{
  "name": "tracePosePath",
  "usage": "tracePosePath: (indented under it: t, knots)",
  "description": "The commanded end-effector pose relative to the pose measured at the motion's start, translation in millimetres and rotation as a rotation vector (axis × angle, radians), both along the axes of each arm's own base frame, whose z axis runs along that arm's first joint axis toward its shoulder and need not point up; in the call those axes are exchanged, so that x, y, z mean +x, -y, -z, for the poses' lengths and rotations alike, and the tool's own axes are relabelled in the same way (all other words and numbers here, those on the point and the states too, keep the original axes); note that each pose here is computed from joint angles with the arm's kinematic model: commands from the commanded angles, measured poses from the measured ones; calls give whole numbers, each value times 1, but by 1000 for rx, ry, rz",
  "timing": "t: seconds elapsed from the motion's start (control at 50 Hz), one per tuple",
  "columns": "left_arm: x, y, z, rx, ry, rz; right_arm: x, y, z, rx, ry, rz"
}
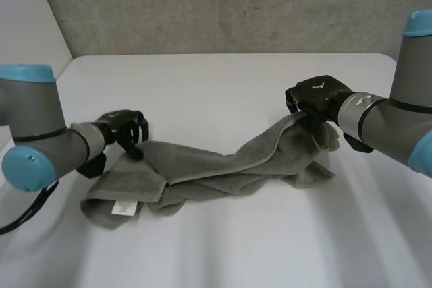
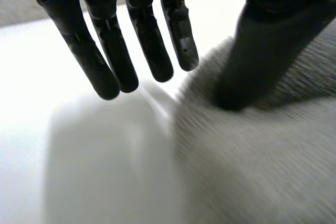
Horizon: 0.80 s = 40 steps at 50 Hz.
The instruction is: Fold the towel.
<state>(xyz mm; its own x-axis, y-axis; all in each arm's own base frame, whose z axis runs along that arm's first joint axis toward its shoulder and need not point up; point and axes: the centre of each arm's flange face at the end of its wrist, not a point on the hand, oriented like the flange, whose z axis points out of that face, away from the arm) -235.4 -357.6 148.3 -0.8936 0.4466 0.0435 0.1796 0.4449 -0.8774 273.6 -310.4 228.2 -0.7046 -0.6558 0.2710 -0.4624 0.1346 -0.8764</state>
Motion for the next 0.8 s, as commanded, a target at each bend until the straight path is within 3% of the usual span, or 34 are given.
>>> tracePosePath:
  t: [0.02,0.16,0.26,0.42,0.5,0.62,0.7,0.8]
  knots:
    - [7,26,-24,-128,62,-112,3,0,1,-11,5,3]
    - [-6,-3,-59,-162,85,-78,-3,11,0,-62,15,80]
    - [-21,-73,-74,-114,101,17,-5,10,6,-47,5,95]
    - [-32,-153,-63,-94,110,146,-6,7,17,-29,1,96]
    - [-37,-167,-53,-127,114,158,-5,5,20,-23,-1,92]
    - [-41,-169,-35,-209,156,94,-4,-1,27,-3,-9,81]
    - [-43,-163,-16,-236,286,107,-4,-4,33,3,-13,79]
    - [-45,-158,-5,-267,362,129,-4,-6,38,10,-19,77]
